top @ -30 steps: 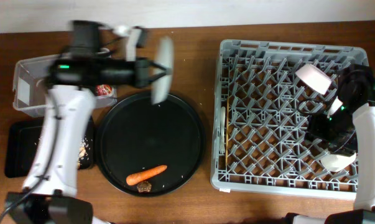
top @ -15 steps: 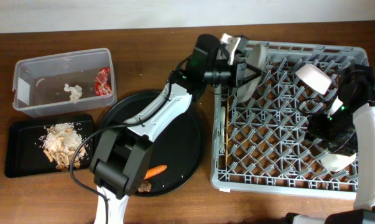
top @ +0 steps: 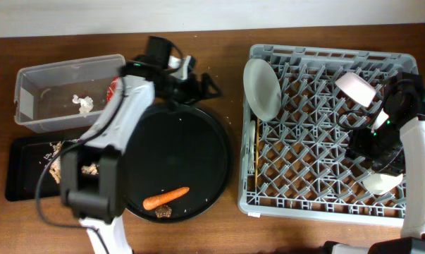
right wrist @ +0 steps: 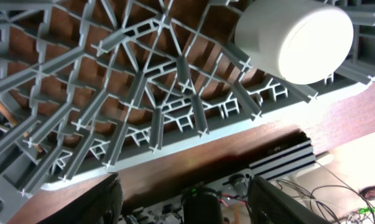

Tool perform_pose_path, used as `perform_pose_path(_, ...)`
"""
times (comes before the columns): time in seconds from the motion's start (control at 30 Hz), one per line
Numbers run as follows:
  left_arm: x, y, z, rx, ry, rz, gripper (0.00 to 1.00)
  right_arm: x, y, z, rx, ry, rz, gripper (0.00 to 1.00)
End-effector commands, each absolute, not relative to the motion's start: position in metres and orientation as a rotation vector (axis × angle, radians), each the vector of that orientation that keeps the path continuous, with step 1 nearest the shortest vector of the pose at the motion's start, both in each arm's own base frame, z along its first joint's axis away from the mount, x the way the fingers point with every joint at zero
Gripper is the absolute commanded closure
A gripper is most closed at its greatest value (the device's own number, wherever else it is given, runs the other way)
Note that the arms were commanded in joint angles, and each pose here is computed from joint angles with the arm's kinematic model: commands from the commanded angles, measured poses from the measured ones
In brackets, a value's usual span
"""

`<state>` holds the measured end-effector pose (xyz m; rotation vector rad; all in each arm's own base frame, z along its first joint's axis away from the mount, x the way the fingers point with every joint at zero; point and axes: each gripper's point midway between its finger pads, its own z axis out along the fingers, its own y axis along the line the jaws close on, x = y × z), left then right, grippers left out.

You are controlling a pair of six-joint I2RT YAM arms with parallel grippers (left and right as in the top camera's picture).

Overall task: Sort waste into correct bins and load items into the dishwasher rack
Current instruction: 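Carry the white plate with the left gripper and stand it in the rack, then grasp the carrot with the left gripper and drop it on the black tray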

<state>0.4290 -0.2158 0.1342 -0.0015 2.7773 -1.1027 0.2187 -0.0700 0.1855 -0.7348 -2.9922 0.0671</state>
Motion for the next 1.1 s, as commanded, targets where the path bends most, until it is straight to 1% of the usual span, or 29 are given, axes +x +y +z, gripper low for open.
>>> perform_pose_path(0.0,0.392,-0.105,0.165,-0.122,2.896,-0.421,0.01,0.218,-0.073,0.189,-0.758,-2.997,0.086,0.32)
perform_pose_path(0.03,0.36,-0.082,0.159,-0.186,3.027,-0.299,0.01,0.218,-0.073,0.189,-0.758,-2.997,0.085,0.32)
perform_pose_path(0.1,0.318,-0.068,0.147,-0.244,3.201,-0.188,0.01,0.218,-0.073,0.189,-0.758,-2.998,0.085,0.32)
perform_pose_path(0.2,0.282,-0.067,0.121,-0.24,3.349,-0.13,0.01,0.218,-0.073,0.189,-0.758,-2.998,0.085,0.32)
perform_pose_path(0.23,0.267,-0.074,0.107,-0.365,3.393,-0.088,0.01,0.218,-0.073,0.189,-0.758,-2.998,0.085,0.32)
perform_pose_path(0.33,0.234,-0.115,0.08,-0.555,3.466,-0.14,0.01,0.219,-0.073,0.189,-0.759,-3.001,0.085,0.32)
perform_pose_path(0.37,0.222,-0.12,0.075,-0.691,3.472,-0.069,0.01,0.218,-0.073,0.189,-0.759,-3.001,0.085,0.32)
perform_pose_path(0.43,0.201,-0.129,0.068,-1.102,3.402,0.115,0.02,0.219,-0.073,0.188,-0.759,-3.001,0.081,0.32)
perform_pose_path(0.53,0.185,-0.139,0.062,-1.301,3.317,0.261,0.01,0.219,-0.073,0.188,-0.759,-3.001,0.08,0.32)
perform_pose_path(0.63,0.186,-0.147,0.029,-1.415,3.219,0.194,0.01,0.219,-0.072,0.188,-0.759,-3.002,0.068,0.32)
perform_pose_path(0.7,0.196,-0.146,0.012,-1.469,3.152,0.116,0.01,0.219,-0.07,0.188,-0.758,-3.002,0.057,0.32)
perform_pose_path(0.8,0.215,-0.12,-0.016,-1.426,2.98,0.175,0.01,0.219,-0.07,0.188,-0.758,-3.002,0.057,0.32)
perform_pose_path(0.83,0.222,-0.106,-0.018,-1.416,2.924,0.229,0.01,0.219,-0.07,0.188,-0.759,-3.002,0.056,0.32)
perform_pose_path(0.87,0.228,-0.093,-0.017,-1.407,2.876,0.282,0.04,0.219,-0.07,0.188,-0.759,-3.002,0.057,0.32)
perform_pose_path(0.93,0.24,-0.062,-0.015,-1.34,2.814,0.393,0.1,0.219,-0.07,0.188,-0.759,-3.002,0.057,0.32)
perform_pose_path(0.97,0.244,-0.05,-0.014,-1.291,2.808,0.432,0.09,0.219,-0.07,0.188,-0.759,-3.003,0.057,0.32)
perform_pose_path(1.0,0.251,-0.042,-0.012,-1.175,2.848,0.442,0.09,0.219,-0.07,0.188,-0.759,-3.003,0.057,0.32)
perform_pose_path(1.03,0.255,-0.041,-0.011,-1.08,2.891,0.432,0.05,0.22,-0.071,0.188,-0.76,-3.005,0.057,0.32)
perform_pose_path(1.07,0.257,-0.042,-0.01,-1.02,2.915,0.428,0.04,0.22,-0.071,0.188,-0.76,-3.005,0.057,0.32)
